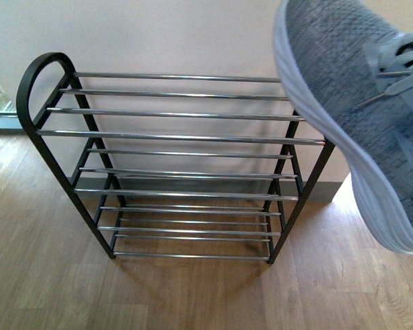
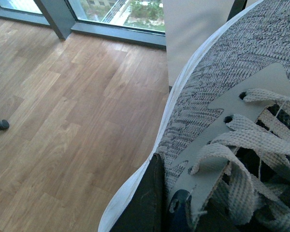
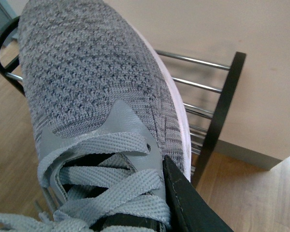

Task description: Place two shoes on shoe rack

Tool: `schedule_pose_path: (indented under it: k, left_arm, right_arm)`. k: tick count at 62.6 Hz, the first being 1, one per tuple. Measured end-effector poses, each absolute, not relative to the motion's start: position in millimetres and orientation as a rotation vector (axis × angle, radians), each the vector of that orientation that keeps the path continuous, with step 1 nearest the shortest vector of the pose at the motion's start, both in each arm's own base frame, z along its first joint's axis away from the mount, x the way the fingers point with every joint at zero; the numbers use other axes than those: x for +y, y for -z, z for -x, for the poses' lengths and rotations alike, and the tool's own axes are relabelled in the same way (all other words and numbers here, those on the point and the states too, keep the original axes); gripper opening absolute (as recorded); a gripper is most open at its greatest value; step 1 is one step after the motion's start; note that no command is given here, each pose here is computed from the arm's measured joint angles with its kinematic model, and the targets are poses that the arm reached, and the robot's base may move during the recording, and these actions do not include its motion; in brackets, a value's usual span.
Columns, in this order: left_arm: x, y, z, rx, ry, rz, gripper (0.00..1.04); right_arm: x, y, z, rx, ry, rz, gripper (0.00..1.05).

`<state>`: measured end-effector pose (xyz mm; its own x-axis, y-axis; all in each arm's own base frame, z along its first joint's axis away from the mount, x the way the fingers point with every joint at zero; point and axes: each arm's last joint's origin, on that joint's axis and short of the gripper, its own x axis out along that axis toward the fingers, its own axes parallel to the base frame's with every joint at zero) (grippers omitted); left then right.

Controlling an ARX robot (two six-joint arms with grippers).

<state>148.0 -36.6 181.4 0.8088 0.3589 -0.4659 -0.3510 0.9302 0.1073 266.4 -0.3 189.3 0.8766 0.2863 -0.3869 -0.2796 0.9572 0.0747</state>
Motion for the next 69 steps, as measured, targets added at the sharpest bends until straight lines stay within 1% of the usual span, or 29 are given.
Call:
schedule_pose_path:
  k: [21, 32, 43, 55, 69]
  left_arm:
    - [-37, -181, -148, 0.501, -0.380, -0.016, 0.02]
    - [-37, -181, -148, 0.501, -0.379, -0.016, 0.02]
    - [-37, -181, -148, 0.501, -0.380, -0.016, 0.02]
    - [-37, -181, -148, 0.501, -0.380, -0.016, 0.02]
    - [-37, -181, -148, 0.501, -0.380, -0.016, 0.02]
  right_arm:
    - [43, -181, -334, 0.504, -0.318, -0.001, 0.01]
    - [76, -185, -378, 0.566, -0.321, -0.091, 0.01]
    - [97, -185, -420, 0.596, -0.257, -0.128, 0.01]
    - [97, -174, -457, 0.636, -0.111, -0.082, 0.01]
    - [77, -149, -472, 0.726, 0.057, -0.026, 0.01]
